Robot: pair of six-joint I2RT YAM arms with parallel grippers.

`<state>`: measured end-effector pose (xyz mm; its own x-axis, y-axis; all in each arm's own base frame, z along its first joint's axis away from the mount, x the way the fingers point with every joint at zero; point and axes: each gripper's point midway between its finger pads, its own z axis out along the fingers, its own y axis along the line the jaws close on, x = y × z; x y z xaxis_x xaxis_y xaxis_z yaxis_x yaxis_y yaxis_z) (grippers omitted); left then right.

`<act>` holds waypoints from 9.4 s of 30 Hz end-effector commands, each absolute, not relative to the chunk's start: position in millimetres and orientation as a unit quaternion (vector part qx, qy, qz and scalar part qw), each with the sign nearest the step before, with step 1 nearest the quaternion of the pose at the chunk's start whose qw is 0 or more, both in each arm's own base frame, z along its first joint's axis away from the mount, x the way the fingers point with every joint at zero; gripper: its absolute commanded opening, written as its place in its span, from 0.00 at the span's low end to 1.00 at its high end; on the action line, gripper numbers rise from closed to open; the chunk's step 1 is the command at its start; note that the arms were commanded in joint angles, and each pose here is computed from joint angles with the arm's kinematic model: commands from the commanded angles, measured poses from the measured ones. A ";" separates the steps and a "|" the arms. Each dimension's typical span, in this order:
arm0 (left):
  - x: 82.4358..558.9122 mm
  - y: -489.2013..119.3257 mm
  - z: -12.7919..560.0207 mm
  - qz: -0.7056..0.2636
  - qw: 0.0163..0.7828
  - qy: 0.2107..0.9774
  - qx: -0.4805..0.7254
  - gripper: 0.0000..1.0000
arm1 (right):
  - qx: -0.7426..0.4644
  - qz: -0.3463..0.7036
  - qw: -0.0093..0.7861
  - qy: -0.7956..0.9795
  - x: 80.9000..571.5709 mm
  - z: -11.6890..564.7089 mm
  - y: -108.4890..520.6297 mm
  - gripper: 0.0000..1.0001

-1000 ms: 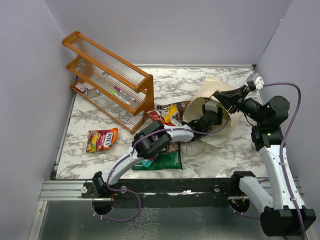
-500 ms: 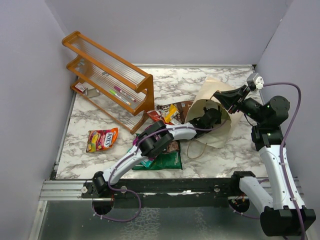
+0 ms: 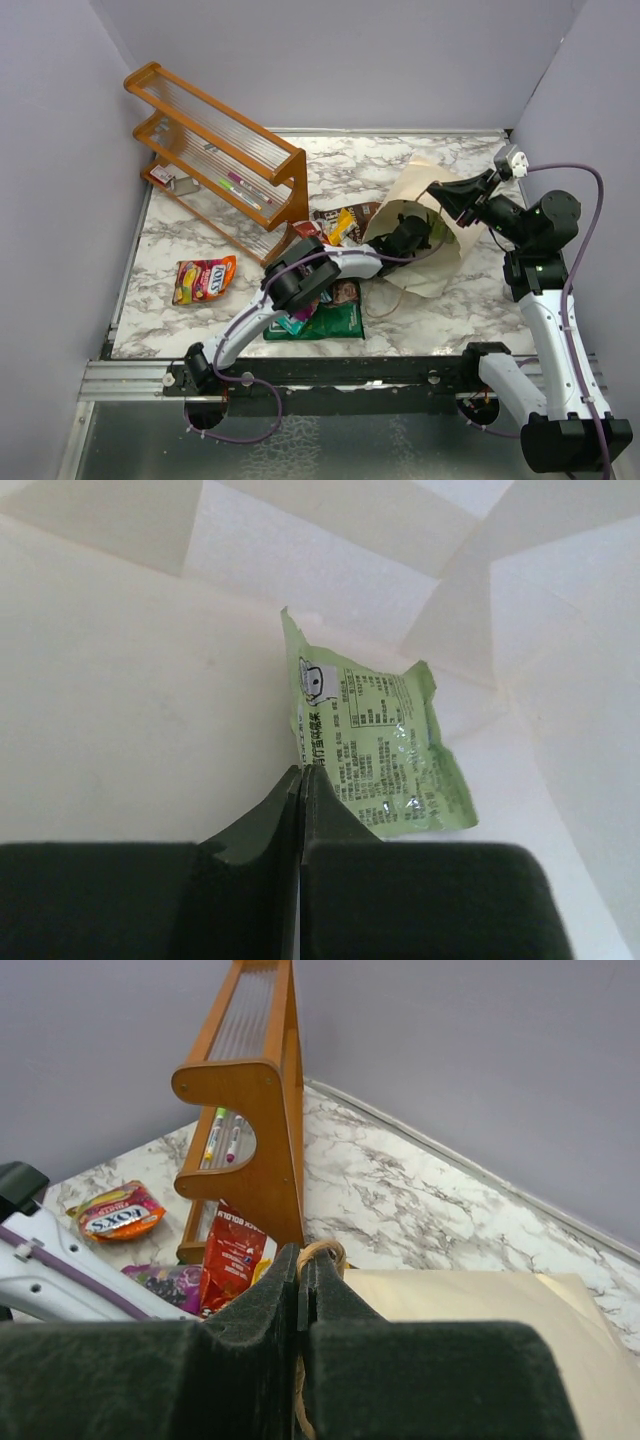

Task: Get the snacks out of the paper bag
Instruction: Take out the snack from the paper bag, then place the snack at the center of the board, then reset both arms

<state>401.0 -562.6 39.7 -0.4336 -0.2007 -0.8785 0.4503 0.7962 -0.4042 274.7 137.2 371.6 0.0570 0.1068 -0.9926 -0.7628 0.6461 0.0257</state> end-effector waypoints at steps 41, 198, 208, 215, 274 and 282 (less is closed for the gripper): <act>206.4 -380.3 316.2 -0.372 0.556 0.683 0.294 0.00 | 0.016 0.144 0.703 0.697 338.6 363.2 41.9 0.02; 264.6 -223.6 331.4 -0.199 0.637 0.736 0.110 0.99 | 0.004 0.043 0.564 0.825 385.4 357.9 52.0 0.82; 262.5 -217.7 333.2 -0.195 0.640 0.736 0.105 0.99 | 0.023 -0.005 0.514 0.857 393.9 318.4 37.6 0.55; 263.3 -219.6 334.2 -0.196 0.639 0.736 0.109 0.99 | 0.041 -0.056 0.554 0.830 398.8 345.4 17.0 0.12; 204.7 -86.9 570.4 -0.168 0.832 0.529 0.007 0.99 | -0.181 0.197 0.803 0.532 196.9 554.4 100.4 0.99; 182.5 -54.5 562.4 -0.175 0.833 0.524 -0.018 0.99 | -0.125 0.163 0.828 0.522 176.4 559.8 74.6 0.99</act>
